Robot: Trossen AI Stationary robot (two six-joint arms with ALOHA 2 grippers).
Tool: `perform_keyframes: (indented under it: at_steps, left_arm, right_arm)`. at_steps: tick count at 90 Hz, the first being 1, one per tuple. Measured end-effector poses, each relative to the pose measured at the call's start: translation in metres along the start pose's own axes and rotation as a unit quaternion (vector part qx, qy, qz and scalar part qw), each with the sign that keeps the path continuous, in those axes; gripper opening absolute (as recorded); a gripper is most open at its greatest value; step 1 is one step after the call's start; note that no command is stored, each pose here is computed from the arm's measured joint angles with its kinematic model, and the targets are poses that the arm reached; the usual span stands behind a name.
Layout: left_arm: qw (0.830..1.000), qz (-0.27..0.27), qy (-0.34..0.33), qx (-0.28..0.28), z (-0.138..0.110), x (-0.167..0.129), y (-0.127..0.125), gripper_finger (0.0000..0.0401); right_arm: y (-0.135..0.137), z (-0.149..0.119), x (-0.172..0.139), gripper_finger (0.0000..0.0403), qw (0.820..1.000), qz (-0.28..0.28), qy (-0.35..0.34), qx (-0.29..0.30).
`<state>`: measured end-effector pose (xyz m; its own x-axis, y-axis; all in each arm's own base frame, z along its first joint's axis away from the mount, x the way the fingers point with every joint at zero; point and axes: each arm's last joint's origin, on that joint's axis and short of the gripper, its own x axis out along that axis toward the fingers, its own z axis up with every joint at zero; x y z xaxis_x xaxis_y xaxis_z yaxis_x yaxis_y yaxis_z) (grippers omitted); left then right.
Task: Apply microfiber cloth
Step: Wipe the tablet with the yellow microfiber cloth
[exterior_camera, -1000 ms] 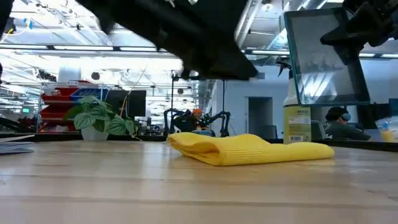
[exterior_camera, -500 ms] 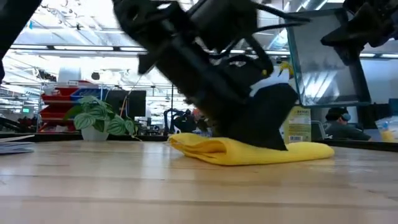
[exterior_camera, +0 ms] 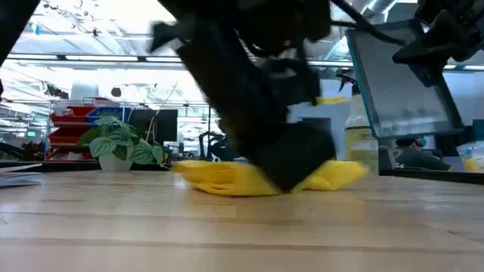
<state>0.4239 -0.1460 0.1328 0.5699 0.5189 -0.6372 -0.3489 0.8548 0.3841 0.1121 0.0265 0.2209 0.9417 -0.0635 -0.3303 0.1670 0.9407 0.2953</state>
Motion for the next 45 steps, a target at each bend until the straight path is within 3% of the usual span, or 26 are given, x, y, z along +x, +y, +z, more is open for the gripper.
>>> perform_keyframes:
  at_steps: [14,28,36,45]
  left_arm:
    - [0.992,-0.012,-0.111,0.056,0.030,-0.049,-0.007,0.0001]
    - [0.963,-0.010,-0.243,0.117,0.058,-0.069,-0.016,0.0000]
    - [0.948,0.042,-0.287,0.132,0.074,-0.075,-0.007,0.0000]
    - [0.937,0.136,-0.284,0.153,0.084,-0.073,0.004,0.0000]
  right_arm:
    - [-0.007,-0.013,0.010,0.0017,0.999,-0.019,0.008,0.041]
    - [-0.010,-0.010,0.016,0.0017,0.997,0.002,-0.031,0.078]
    - [-0.011,-0.008,0.017,0.0017,0.996,0.018,-0.032,0.086]
    - [-0.012,-0.006,0.018,0.0017,0.995,0.031,-0.036,0.091]
